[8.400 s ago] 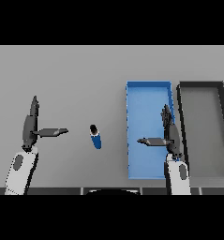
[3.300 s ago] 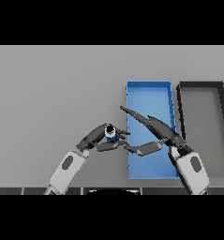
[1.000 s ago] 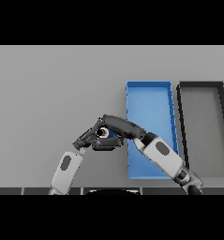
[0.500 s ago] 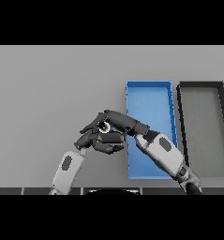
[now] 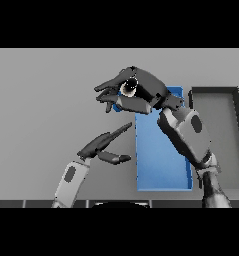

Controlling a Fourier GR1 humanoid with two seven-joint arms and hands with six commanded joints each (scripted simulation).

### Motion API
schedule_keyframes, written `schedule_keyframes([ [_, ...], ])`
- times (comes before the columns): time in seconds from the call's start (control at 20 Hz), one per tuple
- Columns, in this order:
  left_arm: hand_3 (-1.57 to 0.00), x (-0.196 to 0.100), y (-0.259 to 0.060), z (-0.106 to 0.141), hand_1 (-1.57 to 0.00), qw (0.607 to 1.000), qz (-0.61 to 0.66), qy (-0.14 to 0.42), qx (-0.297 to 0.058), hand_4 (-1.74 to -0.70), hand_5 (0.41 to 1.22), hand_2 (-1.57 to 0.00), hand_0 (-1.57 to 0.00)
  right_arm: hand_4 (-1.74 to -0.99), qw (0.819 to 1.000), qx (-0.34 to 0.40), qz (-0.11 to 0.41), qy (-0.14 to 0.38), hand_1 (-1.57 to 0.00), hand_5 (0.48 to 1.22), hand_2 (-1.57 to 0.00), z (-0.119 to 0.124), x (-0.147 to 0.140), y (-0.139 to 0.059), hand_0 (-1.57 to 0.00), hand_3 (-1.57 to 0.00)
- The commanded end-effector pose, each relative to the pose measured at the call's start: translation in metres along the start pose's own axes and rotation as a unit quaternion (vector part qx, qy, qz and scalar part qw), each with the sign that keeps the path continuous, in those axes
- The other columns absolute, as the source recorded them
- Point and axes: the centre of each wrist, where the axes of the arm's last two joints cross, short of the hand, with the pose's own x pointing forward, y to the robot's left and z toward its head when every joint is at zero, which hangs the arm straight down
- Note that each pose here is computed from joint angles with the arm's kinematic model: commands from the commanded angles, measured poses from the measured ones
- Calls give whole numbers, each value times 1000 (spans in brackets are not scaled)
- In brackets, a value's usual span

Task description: Pick up the blue pipe and place it into the blue bin.

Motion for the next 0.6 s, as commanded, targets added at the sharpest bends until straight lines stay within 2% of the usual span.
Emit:
schedule_keyframes([
  [0.0,0,1,0,2,-1,1000,-3,-2,0,-898,430,-1,-1,-1741,1000,-25,16,2,-1571,1221,-1571,-2,8,-10,-1571,-1571],
  [0.15,0,2,6,2,0,1000,-6,3,3,-890,421,0,0,-1741,995,-92,29,31,-1571,1221,-1571,1,10,-46,-1571,-1571],
  [0.3,1,4,4,3,1,1000,-13,-4,4,-882,411,1,1,-1741,984,-154,54,65,-1571,1221,-1571,18,4,-83,-1571,-1571],
  [0.4,1,0,4,2,1,1000,-20,2,7,-874,413,1,1,-1741,978,-180,50,91,-1571,1221,-1571,36,-11,-98,-1571,-1571],
  [0.55,1,0,4,5,1,1000,-16,0,5,-867,419,1,1,-1741,965,-221,28,136,-1571,1221,-1571,68,-37,-105,-1571,-1571],
])
